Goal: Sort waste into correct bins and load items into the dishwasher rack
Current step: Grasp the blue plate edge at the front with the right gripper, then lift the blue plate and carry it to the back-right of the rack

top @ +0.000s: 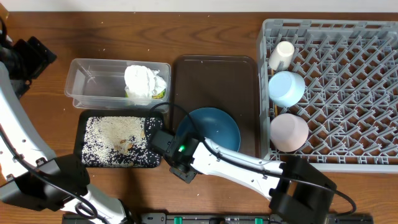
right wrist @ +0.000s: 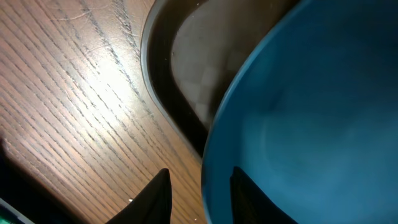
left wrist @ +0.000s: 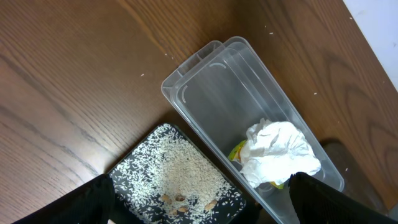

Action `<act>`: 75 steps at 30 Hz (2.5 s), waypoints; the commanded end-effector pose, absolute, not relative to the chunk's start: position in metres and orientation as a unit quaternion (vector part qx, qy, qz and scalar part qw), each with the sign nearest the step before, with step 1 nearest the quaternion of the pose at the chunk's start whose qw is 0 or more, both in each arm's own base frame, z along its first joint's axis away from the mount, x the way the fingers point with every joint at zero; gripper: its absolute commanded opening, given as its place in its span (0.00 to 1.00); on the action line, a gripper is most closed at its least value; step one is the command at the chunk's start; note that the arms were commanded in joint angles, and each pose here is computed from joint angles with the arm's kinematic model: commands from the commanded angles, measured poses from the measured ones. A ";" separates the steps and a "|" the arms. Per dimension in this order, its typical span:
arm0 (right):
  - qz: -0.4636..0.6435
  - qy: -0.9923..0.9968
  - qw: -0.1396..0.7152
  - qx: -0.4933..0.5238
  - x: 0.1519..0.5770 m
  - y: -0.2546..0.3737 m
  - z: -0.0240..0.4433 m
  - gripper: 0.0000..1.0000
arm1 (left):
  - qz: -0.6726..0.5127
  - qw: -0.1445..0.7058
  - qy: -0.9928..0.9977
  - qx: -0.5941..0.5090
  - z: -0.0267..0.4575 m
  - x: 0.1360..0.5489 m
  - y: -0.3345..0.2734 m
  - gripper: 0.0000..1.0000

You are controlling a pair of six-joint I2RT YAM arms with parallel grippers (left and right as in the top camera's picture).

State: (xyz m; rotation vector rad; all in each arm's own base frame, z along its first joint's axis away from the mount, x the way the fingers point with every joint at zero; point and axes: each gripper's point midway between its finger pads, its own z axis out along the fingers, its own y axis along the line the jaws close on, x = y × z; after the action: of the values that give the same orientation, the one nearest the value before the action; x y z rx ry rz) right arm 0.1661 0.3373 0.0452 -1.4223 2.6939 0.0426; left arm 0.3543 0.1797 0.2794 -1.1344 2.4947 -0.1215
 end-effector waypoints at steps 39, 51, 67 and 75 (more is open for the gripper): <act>-0.005 0.884 0.029 -0.467 0.160 0.324 0.027 0.01 | -0.041 0.195 0.890 -0.409 0.278 0.354 0.183 0.92; 0.035 0.885 0.071 -0.458 0.179 0.354 0.059 0.01 | -0.041 0.195 0.890 -0.409 0.278 0.354 0.183 0.92; 0.154 0.902 0.235 -0.329 0.350 0.304 0.260 0.01 | -0.041 0.195 0.890 -0.409 0.278 0.354 0.183 0.92; 0.394 0.840 0.265 -0.261 0.406 0.216 0.327 0.01 | -0.041 0.195 0.890 -0.409 0.278 0.354 0.183 0.92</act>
State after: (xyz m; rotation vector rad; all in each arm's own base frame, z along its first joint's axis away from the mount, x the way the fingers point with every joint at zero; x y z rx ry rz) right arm 0.4158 0.2238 0.2912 -0.6381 2.4339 0.7418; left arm 0.3542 0.1798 0.2794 -1.1347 2.4950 -0.1210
